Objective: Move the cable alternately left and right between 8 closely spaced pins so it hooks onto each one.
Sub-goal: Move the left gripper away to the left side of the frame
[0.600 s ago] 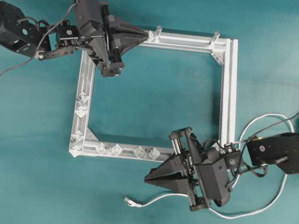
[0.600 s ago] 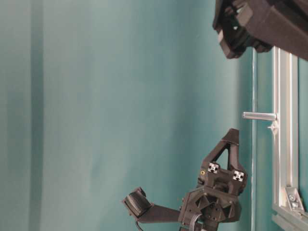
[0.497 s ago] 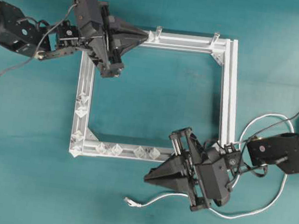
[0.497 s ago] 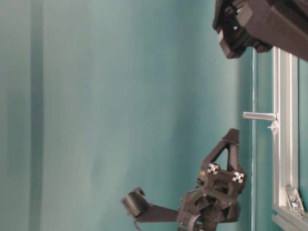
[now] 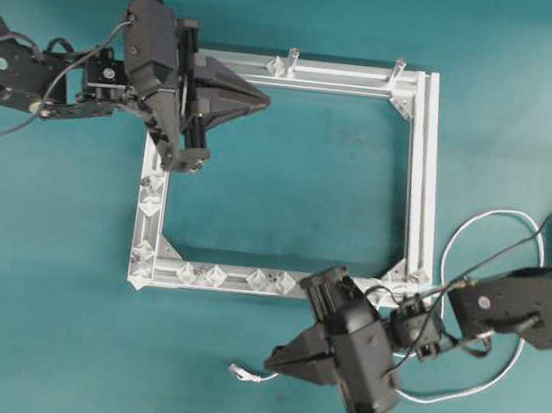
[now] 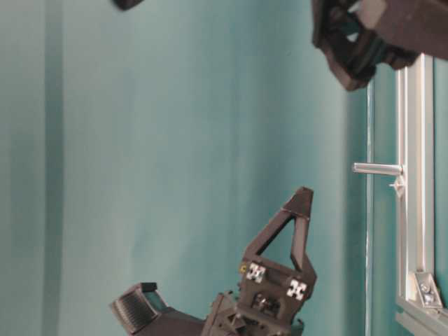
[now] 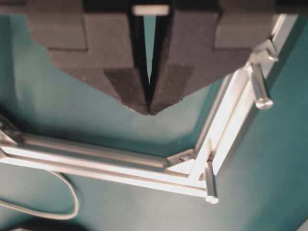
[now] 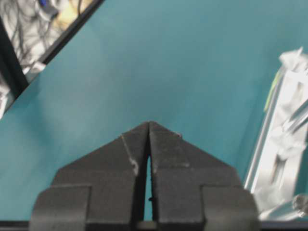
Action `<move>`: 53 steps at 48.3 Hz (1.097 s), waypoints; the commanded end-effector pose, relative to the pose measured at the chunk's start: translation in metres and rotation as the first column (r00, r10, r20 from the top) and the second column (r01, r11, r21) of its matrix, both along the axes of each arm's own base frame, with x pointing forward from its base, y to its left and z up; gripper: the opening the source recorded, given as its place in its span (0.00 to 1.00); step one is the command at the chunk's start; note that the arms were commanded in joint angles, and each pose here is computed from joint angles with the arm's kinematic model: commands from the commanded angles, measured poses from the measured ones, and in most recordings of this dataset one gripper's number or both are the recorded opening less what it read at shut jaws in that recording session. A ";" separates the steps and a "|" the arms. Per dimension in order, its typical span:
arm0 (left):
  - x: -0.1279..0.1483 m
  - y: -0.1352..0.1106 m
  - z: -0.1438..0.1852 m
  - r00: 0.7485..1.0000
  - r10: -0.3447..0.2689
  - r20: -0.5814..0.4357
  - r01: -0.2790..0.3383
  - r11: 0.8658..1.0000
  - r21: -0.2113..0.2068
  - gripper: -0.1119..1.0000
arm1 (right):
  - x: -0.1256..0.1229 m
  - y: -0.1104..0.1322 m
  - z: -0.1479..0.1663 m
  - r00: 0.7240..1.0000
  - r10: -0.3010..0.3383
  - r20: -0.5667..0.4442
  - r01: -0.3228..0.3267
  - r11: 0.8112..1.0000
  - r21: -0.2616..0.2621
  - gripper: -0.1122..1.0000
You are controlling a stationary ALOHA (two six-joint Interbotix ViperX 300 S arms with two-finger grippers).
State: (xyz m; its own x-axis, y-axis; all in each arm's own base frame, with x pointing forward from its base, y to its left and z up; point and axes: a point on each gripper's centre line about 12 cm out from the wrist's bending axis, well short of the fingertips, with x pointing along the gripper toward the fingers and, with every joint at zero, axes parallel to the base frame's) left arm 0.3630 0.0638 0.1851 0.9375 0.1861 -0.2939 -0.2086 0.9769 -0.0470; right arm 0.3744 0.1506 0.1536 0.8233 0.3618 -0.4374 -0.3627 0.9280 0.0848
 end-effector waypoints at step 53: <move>-0.083 -0.027 -0.014 0.988 -0.054 -0.147 0.051 0.998 -0.026 0.44 | 0.057 0.037 0.013 0.893 -0.170 -0.418 0.177 0.984 -0.021 0.82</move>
State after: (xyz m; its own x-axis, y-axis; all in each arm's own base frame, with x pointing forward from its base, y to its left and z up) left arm 0.2824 0.0377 0.1637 0.8792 0.1304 -0.4583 -0.1695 0.9845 -0.0450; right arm 0.4265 0.1811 0.1549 0.5950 0.2243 -0.7717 -0.1198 0.9743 0.1909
